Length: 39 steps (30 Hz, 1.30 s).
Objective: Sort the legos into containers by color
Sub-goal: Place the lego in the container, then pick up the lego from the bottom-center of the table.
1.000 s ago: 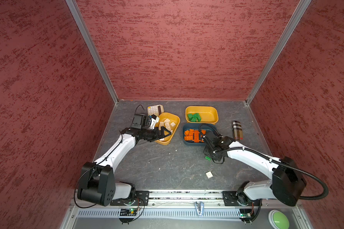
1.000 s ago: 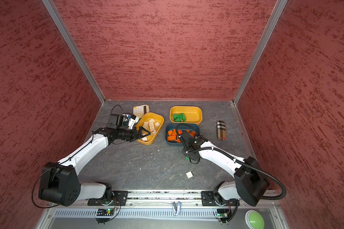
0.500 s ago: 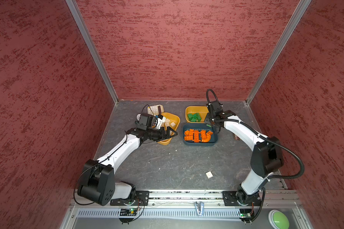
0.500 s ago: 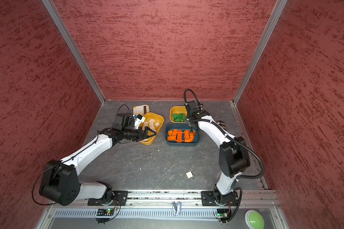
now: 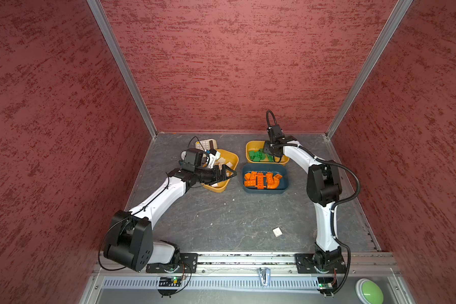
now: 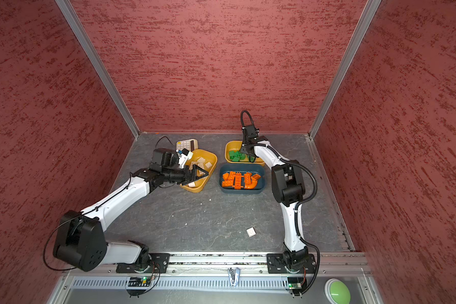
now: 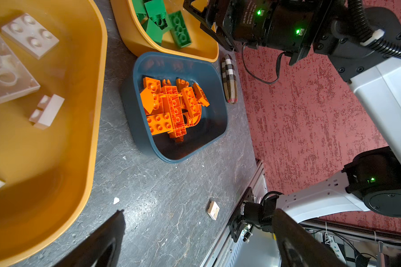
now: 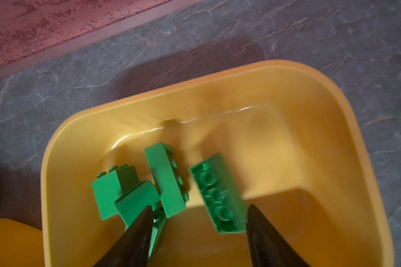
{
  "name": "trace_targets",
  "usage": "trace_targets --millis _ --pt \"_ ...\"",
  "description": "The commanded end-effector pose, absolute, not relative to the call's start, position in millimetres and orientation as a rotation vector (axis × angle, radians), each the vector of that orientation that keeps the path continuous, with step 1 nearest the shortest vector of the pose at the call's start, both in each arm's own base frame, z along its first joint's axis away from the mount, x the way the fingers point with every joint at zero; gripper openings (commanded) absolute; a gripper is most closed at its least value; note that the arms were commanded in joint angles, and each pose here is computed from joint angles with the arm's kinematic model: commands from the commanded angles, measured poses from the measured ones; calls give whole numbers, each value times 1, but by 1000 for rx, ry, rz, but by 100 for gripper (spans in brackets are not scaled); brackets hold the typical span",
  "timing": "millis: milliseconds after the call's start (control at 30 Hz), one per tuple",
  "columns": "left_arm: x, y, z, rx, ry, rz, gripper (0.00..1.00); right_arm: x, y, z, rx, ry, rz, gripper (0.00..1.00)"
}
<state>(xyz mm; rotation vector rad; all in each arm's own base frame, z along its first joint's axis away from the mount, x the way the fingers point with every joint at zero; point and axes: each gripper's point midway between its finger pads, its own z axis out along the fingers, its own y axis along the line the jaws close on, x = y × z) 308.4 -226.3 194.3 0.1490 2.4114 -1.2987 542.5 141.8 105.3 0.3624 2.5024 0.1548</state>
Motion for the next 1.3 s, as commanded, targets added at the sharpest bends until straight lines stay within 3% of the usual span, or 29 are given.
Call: trace_targets --millis 0,167,433,667,867,1067,1267 --pt "313 -227 203 167 2384 -1297 100 526 142 139 320 2477 209 69" --pt "314 -226 199 169 2399 -1293 99 458 154 149 301 2525 326 73" --pt "314 -225 191 178 2425 -1288 100 308 150 129 439 2670 391 76" --pt "315 -227 185 188 2435 -1294 99 215 150 99 360 2814 320 76" --pt "312 -225 182 191 2445 -1285 99 178 167 64 233 2905 322 74" --pt "305 -220 178 188 2452 -1268 100 152 167 36 77 2985 163 72" --pt "302 -218 171 176 2467 -1264 99 141 175 23 0 3015 189 67"
